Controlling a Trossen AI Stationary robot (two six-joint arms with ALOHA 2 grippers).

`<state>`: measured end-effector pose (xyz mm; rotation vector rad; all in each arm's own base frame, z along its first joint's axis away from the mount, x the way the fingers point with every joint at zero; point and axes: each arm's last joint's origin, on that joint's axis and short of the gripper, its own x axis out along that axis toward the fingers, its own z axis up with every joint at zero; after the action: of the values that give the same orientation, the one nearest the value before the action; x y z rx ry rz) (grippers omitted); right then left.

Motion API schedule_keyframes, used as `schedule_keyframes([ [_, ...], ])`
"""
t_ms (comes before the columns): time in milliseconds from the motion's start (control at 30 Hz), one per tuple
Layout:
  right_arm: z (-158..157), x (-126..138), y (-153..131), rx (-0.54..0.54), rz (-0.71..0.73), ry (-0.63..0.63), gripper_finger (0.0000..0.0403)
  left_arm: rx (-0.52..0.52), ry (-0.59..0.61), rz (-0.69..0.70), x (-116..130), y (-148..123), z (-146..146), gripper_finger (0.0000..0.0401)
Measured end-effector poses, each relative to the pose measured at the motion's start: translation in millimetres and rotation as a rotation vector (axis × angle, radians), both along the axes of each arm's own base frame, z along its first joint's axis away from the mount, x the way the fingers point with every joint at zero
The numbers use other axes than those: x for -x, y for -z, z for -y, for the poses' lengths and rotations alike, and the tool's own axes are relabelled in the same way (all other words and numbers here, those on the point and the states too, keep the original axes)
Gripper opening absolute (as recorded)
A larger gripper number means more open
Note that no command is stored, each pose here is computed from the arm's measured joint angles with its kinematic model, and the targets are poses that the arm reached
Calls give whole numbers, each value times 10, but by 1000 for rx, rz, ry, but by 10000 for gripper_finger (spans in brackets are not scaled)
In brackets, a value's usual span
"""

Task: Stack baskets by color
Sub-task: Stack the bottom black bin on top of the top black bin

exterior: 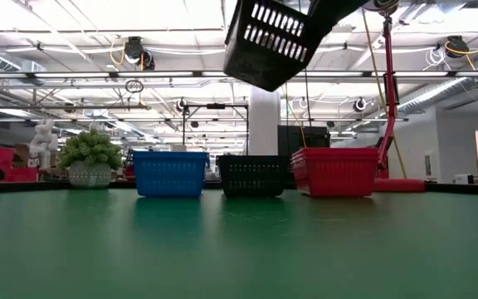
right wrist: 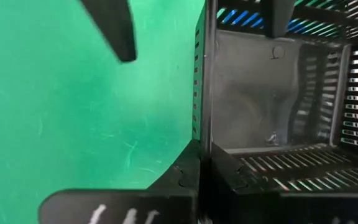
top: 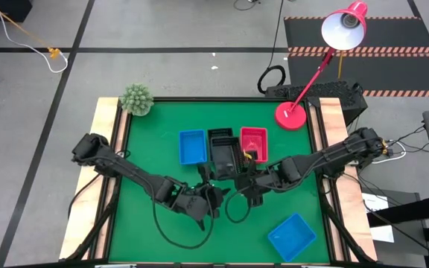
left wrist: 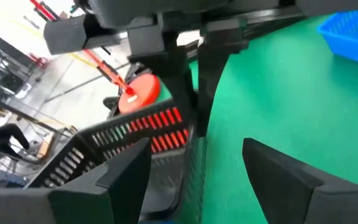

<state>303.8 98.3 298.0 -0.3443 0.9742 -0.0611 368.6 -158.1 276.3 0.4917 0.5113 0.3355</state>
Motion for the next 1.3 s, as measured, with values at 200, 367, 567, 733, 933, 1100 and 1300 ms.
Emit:
schedule_keyframes([
  [200,1,2,11,6,-7,-7,5,9,-1,-64,23,54,-45,223],
  [367,-2,2,11,20,-13,-30,6,44,18,-75,19,65,-53,159],
  [567,-15,-33,-10,38,18,-81,8,47,0,-119,53,108,-69,83],
  [733,-26,-64,-22,52,44,-111,8,71,-30,-151,87,142,-96,58],
  [933,-31,-78,-32,60,58,-129,9,92,-45,-152,97,152,-100,81],
  [1100,-34,-86,-38,58,68,-131,9,117,-43,-168,99,166,-116,109],
  [1300,-35,-85,-37,61,66,-133,9,142,-37,-183,78,176,-168,82],
])
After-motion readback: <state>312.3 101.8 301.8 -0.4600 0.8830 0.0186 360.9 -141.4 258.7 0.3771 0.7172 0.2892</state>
